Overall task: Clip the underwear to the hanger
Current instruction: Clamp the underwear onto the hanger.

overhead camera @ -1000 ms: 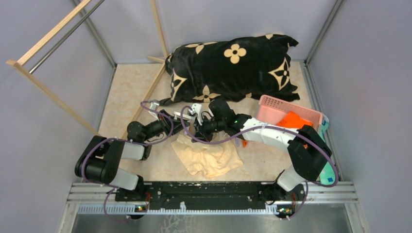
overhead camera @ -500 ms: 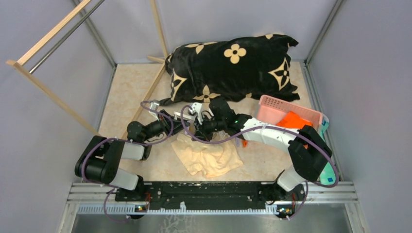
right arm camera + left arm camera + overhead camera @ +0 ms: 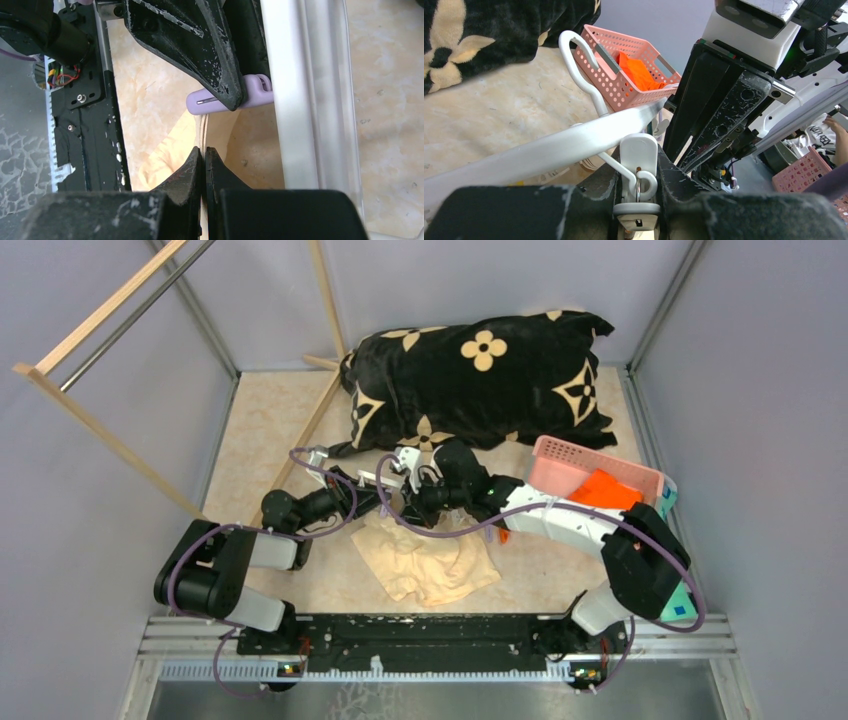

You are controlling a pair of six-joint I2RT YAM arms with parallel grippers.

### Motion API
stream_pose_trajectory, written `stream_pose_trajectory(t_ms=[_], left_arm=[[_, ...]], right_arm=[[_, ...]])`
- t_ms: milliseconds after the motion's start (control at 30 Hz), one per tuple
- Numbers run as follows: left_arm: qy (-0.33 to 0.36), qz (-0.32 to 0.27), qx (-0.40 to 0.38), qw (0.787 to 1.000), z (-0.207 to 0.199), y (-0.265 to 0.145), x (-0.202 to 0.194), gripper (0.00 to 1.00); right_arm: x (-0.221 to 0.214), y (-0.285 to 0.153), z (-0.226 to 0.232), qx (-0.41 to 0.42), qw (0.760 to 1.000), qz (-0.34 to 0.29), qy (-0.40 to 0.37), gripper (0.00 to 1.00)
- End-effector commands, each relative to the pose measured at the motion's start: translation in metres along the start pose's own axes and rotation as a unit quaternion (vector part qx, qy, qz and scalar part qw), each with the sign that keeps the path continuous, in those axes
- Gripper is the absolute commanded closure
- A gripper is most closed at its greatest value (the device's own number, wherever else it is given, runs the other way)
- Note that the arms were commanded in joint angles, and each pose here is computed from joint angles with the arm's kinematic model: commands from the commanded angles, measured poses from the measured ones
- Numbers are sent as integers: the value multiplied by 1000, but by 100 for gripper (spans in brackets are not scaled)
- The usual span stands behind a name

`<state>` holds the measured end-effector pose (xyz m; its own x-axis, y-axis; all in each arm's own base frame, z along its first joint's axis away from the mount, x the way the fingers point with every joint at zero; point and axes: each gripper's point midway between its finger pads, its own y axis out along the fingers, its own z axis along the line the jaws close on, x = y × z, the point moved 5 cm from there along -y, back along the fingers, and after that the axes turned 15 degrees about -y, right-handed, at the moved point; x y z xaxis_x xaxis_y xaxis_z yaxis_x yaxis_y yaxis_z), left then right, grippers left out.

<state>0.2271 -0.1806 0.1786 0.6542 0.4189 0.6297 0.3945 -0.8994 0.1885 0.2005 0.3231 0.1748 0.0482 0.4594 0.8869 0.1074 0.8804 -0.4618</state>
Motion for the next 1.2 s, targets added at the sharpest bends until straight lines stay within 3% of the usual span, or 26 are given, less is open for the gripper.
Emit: stream_pose_trajectory(t_ms=[0,600,767,900,1167], left_arm=[[113,-35,-92,989,-38,5,22,100],[111,-33,-90,989,-37,5,21,100],[109,-31,-89,990,-35,5,20,96],[107,-30,-89,990,-35,5,20,89],[101,-30,-88,990,-35,5,20,65]], right_arm=[[16,-9,-3,-19,999,-24,-17,100],[15,-23,-8,-35,999,-37,-9,100],[17,-21,-8,-28,999,-41,-7,100],[18,-20,-8,-28,999,-44,-7,100],[18,-20,-9,-30,999,-43,-7,100]])
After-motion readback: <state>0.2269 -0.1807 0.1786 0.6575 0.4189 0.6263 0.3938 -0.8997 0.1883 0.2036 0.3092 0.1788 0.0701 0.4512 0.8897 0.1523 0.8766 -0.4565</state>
